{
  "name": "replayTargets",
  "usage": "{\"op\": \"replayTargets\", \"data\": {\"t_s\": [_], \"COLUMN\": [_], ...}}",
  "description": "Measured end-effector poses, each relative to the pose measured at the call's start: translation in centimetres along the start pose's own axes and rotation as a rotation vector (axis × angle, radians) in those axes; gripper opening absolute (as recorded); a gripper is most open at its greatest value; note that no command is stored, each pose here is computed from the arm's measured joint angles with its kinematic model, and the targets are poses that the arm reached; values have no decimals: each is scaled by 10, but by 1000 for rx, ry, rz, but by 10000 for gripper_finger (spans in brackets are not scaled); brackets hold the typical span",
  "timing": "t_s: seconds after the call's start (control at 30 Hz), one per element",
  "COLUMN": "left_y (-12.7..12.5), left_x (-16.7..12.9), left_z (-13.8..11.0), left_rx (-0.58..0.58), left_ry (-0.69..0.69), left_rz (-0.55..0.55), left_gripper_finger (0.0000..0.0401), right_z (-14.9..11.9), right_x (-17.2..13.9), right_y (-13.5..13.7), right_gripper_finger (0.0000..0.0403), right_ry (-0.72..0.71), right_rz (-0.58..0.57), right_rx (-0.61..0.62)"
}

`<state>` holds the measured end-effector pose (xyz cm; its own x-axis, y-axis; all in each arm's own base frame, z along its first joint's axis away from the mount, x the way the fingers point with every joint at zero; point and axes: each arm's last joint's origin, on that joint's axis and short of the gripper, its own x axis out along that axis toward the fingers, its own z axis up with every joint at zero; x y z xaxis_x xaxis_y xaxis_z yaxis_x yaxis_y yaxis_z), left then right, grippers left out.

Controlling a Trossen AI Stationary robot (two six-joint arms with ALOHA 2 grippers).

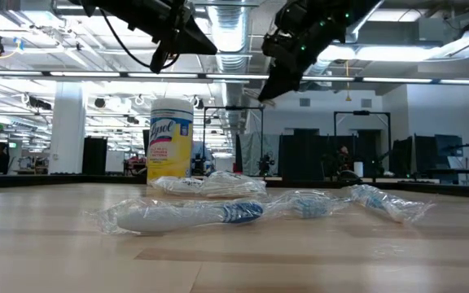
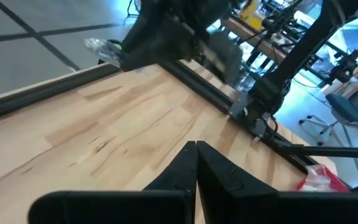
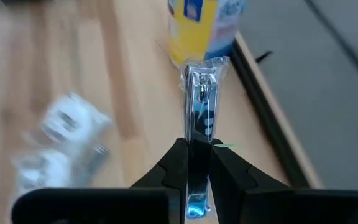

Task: Pick & Place Travel size toiletries
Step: Put the nail cutter into the green basket

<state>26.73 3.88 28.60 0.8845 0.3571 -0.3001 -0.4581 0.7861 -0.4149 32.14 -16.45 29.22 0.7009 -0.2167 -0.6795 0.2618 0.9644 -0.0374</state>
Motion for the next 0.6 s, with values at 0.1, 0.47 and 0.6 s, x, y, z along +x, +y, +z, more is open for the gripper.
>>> {"op": "replayTargets", "data": {"t_s": [0.1,0.47,0.6], "left_y": [0,-3,-4], "left_x": [0,-1,-4], "left_z": [0,7,9], "left_rx": [-1,-56,-77], "left_ry": [-2,-59,-58], "left_rz": [-1,-33,-67], "left_gripper_finger": [1,2,19], "right_z": [4,34,41], "right_x": [-1,-4,-13], "right_y": [-3,39,48], "right_gripper_finger": [39,40,40], "right_ry": [-67,-282,-326], "right_rz": [109,439,479], "right_rx": [96,217,241]}}
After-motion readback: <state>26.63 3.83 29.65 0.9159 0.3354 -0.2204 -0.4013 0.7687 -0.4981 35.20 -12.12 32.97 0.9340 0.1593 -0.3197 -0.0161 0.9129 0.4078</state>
